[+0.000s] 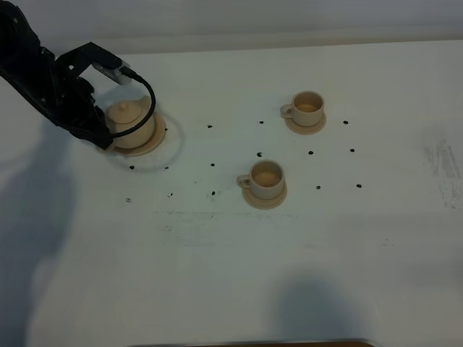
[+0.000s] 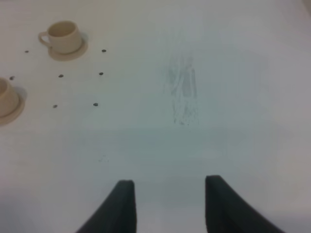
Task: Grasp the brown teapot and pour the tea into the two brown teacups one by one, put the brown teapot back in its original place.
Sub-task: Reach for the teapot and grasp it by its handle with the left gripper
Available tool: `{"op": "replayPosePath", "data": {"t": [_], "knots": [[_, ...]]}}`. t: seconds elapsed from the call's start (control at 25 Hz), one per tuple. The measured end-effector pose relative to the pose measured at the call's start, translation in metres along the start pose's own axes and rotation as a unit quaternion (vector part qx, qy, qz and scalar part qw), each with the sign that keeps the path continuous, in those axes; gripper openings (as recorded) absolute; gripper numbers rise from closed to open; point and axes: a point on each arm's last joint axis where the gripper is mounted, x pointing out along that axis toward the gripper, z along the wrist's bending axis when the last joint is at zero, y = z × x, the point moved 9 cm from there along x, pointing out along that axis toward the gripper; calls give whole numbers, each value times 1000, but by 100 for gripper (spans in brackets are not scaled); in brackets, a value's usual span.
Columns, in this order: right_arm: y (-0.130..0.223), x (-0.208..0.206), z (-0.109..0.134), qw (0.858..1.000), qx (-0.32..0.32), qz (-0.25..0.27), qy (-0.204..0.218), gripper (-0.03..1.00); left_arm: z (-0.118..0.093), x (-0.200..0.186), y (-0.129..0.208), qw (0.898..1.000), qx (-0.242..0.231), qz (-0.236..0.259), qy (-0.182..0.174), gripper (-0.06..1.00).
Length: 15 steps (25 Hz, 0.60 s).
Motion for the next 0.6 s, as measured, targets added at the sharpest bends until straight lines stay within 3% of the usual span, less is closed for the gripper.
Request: {"op": "replayPosePath", "data": {"t": [0.28, 0.6], "knots": [[0, 0, 0, 1000, 0, 0, 0, 35, -7, 0, 4, 999, -36, 15, 16, 28], [0, 0, 0, 1000, 0, 0, 0, 35, -12, 0, 9, 999, -33, 35, 16, 28]]}}
